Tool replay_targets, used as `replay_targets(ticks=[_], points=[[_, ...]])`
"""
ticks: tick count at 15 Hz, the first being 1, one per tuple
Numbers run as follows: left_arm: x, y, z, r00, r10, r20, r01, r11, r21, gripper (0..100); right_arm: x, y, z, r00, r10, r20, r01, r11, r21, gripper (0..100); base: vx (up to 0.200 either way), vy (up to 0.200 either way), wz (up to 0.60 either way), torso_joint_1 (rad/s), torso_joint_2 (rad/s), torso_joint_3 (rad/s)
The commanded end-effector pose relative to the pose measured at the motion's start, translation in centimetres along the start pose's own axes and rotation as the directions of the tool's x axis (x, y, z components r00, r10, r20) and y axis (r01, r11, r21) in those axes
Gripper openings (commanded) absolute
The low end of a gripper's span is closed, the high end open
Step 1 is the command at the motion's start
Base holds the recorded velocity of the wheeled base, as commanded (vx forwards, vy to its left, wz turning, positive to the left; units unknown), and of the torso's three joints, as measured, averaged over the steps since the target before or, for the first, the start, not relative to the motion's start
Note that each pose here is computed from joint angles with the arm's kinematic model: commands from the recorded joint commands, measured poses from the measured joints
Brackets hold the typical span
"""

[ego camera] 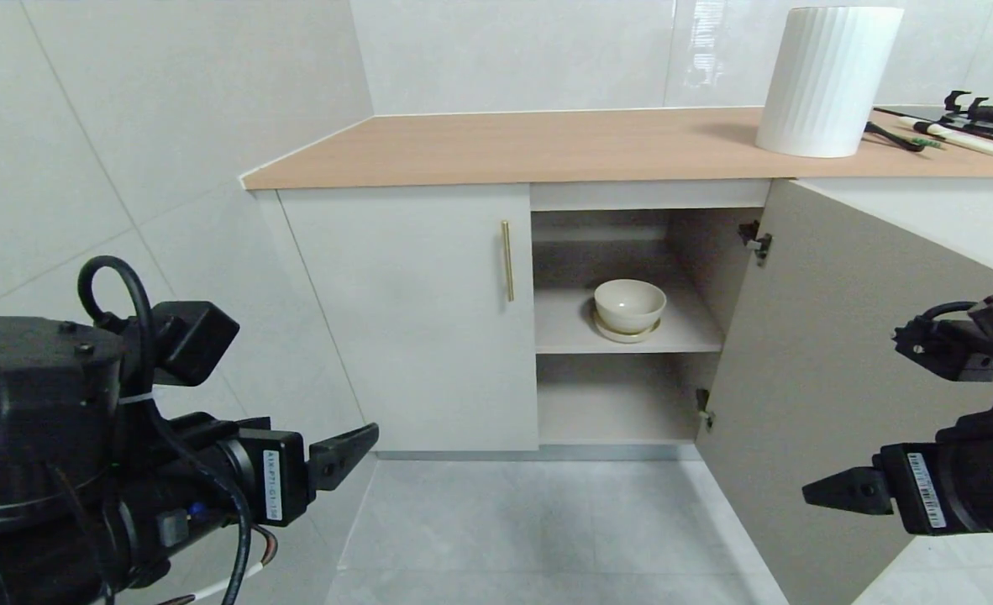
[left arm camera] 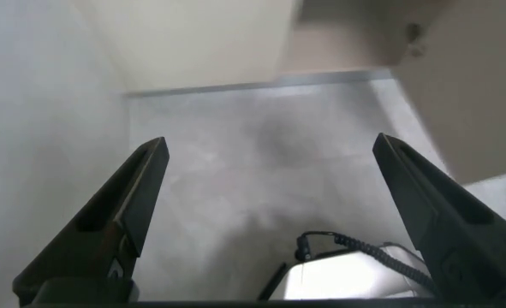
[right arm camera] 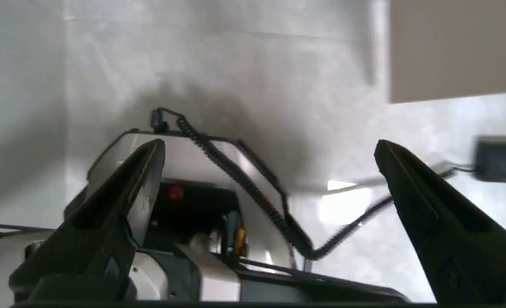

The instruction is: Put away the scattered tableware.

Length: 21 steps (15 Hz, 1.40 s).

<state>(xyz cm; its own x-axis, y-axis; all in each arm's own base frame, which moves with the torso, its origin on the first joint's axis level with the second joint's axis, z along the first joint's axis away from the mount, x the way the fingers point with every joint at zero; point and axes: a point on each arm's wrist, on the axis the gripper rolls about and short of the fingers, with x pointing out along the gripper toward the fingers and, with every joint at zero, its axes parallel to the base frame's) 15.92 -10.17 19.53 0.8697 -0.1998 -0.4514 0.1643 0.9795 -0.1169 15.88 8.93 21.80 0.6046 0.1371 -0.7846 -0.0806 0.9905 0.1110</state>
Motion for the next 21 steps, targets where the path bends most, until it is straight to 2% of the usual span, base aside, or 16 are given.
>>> replay_targets(ticks=[1, 7, 9, 13, 19, 21], points=[[0.1, 0.0, 0.0, 1.0, 0.004, -0.002, -0.004, 1.0, -0.001, 100, -0.9, -1.1, 0.4, 0.999, -0.026, 0.026, 0.025, 0.999, 0.026, 100, 0.0, -0.2, 0.0, -0.007, 0.0, 0.007], [0.1, 0.0, -0.1, 1.0, 0.003, -0.004, -0.003, 1.0, 0.001, 100, -2.9, -3.0, 1.3, 0.994, -0.112, -0.007, 0.112, 0.99, 0.088, 100, 0.0, -0.2, 0.0, 0.005, 0.0, 0.0], [0.1, 0.0, -0.2, 1.0, 0.003, -0.009, -0.003, 1.0, 0.003, 100, -3.0, -4.6, 1.6, 0.985, -0.173, -0.01, 0.173, 0.979, 0.108, 100, 0.0, -0.2, 0.0, 0.0, 0.0, 0.005], [0.1, 0.0, -0.2, 1.0, 0.003, -0.009, -0.003, 1.0, 0.002, 100, -3.4, -7.5, 2.3, 0.958, -0.286, -0.009, 0.284, 0.945, 0.16, 100, 0.0, 0.0, 0.0, 0.0, 0.0, 0.0], [0.1, 0.0, -0.2, 1.0, 0.001, -0.008, -0.001, 1.0, 0.002, 100, 1.8, -9.9, 5.1, 0.94, -0.341, 0.0, 0.33, 0.908, 0.258, 100, 0.0, 0.0, 0.0, 0.0, 0.0, 0.0], [0.1, 0.0, -0.2, 1.0, 0.001, -0.008, -0.001, 1.0, 0.002, 100, 4.2, -10.6, 5.7, 0.936, -0.346, 0.07, 0.312, 0.904, 0.292, 100, 0.0, 0.0, 0.0, 0.0, 0.0, 0.0]])
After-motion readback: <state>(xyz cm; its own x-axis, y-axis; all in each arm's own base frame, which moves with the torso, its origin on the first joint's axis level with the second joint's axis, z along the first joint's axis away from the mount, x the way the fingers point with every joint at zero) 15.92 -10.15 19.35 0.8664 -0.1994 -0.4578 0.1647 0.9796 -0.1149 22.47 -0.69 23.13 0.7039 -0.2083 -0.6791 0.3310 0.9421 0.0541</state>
